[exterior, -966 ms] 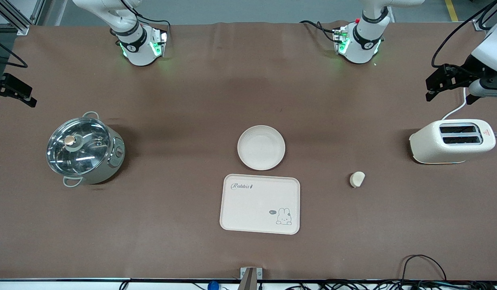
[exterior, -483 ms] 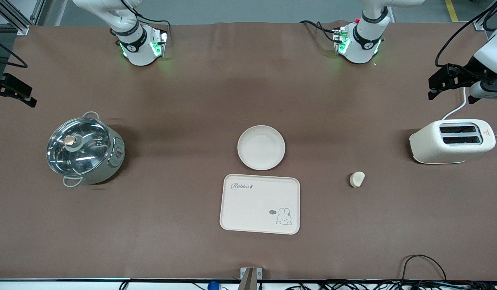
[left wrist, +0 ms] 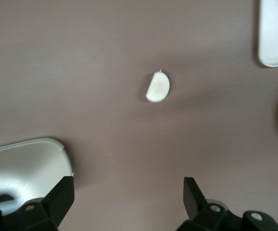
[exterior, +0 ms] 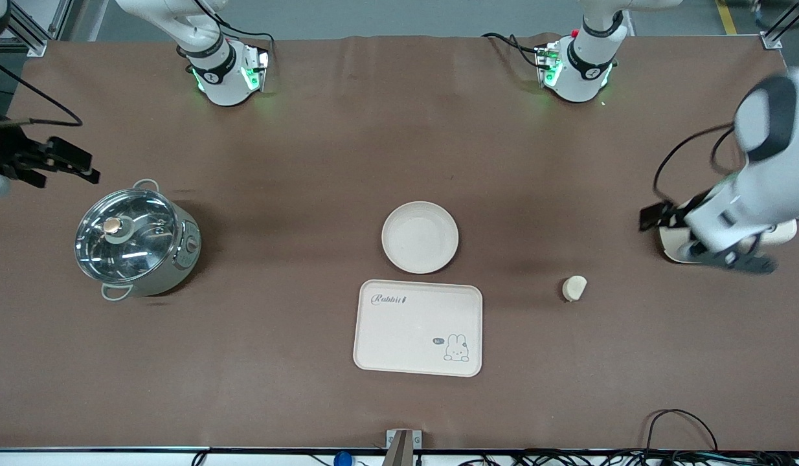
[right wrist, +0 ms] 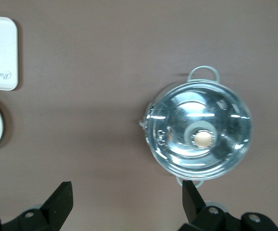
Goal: Place bun in plate and plate on tray
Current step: 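Close the left gripper on the white bun and lift it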
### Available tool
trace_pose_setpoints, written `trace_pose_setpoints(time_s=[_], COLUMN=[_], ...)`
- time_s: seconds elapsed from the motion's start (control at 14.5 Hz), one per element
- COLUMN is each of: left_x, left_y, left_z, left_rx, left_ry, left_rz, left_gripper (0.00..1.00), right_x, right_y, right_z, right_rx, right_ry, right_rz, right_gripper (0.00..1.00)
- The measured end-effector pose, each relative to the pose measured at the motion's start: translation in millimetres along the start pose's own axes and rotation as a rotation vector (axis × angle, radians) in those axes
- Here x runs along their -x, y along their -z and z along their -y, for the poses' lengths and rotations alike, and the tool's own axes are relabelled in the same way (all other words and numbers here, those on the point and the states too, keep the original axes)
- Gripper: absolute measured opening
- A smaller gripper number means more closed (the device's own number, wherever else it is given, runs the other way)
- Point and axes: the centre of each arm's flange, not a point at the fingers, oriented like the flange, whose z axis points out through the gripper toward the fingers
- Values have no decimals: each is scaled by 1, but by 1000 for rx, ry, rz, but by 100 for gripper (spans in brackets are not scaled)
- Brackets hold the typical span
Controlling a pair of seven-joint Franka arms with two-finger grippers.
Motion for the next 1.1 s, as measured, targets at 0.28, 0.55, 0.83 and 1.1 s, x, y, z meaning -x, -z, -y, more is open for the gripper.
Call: trace_pose_setpoints(time_s=[0.28, 0.55, 0.83, 1.1], left_x=[-55, -68, -69, -67], left_y=[-137, -214, -217, -223], left_z=[-50, -55, -36, -31], left_rx=[23, 14, -21, -22], left_ry=[-157, -266, -305, -302], left_rz=[16, 28, 16, 13], left_gripper=[100, 100, 100, 97], right_x=[-31, -57, -66, -65], right_y=[-53, -110, -146, -180], right_z=[13, 30, 48, 81], right_rx=[-20, -80, -86, -159], right_ry=[14, 17, 31, 35], right_rz=[41, 86, 62, 81], right_gripper=[100, 100, 100, 100])
